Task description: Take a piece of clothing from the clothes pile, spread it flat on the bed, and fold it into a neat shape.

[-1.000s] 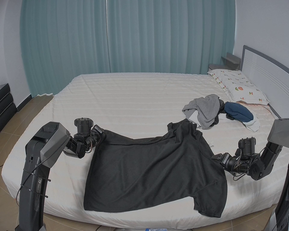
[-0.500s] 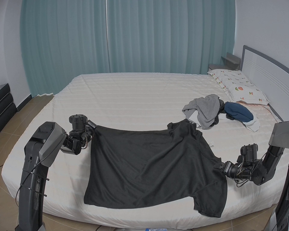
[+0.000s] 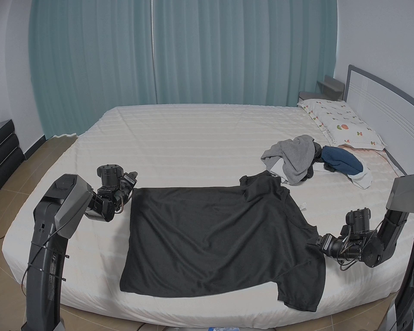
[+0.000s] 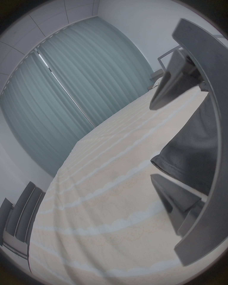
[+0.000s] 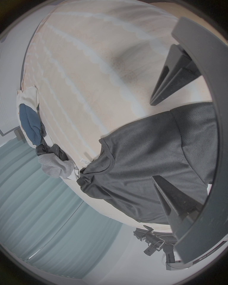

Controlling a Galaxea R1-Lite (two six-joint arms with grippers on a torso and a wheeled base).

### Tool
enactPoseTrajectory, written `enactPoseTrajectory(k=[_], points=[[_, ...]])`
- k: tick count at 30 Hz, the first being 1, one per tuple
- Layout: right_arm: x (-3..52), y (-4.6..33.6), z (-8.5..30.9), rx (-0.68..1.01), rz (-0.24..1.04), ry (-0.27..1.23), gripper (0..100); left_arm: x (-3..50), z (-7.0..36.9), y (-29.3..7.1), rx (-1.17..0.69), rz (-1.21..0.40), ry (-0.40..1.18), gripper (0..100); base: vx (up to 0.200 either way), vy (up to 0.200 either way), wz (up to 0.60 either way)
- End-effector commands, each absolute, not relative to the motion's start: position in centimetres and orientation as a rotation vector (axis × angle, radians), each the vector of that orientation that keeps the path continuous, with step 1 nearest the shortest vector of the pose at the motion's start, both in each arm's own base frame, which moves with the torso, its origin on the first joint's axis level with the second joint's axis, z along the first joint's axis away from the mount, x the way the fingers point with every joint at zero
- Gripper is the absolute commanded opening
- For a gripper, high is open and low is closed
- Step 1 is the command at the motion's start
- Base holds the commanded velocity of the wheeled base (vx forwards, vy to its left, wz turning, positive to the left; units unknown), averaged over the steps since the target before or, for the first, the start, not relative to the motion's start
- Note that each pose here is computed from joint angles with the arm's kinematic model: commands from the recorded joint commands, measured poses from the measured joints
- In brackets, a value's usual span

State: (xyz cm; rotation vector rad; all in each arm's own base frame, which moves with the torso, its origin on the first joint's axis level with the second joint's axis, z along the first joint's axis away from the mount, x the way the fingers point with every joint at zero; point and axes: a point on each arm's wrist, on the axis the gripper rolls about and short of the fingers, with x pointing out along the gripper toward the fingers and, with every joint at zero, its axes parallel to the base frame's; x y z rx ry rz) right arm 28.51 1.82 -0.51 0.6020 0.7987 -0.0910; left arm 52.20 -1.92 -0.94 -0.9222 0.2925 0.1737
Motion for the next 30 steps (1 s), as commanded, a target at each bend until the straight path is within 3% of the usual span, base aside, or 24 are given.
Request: enactPoseTrajectory(k=[1, 9, 17, 21, 30], points=[[27.6, 1.7, 1.2, 0.602, -0.076, 0.760, 100, 49.1, 2.4, -0.9, -0.925, 0.201, 0.315, 100, 0.000, 0.000, 0.00], [24.4, 2.1, 1.9, 0.619, -0.051, 0.807, 100, 41.6, 4.7, -2.2, -0.926, 0.150, 0.483, 100, 0.000, 0.000, 0.00], [23.5, 1.9, 1.9, 0.639, -0.017, 0.777, 100, 31.7, 4.0, -4.2, -0.943, 0.005, 0.770, 100, -0.200, 0.000, 0.00], [23.1, 1.8, 2.0, 0.639, -0.014, 0.770, 100, 29.6, 2.8, -5.0, -0.926, -0.020, 0.795, 100, -0.200, 0.000, 0.00], [23.0, 1.8, 1.9, 0.638, -0.014, 0.773, 100, 27.5, 0.0, -5.8, -0.893, -0.044, 0.838, 100, 0.000, 0.000, 0.00]])
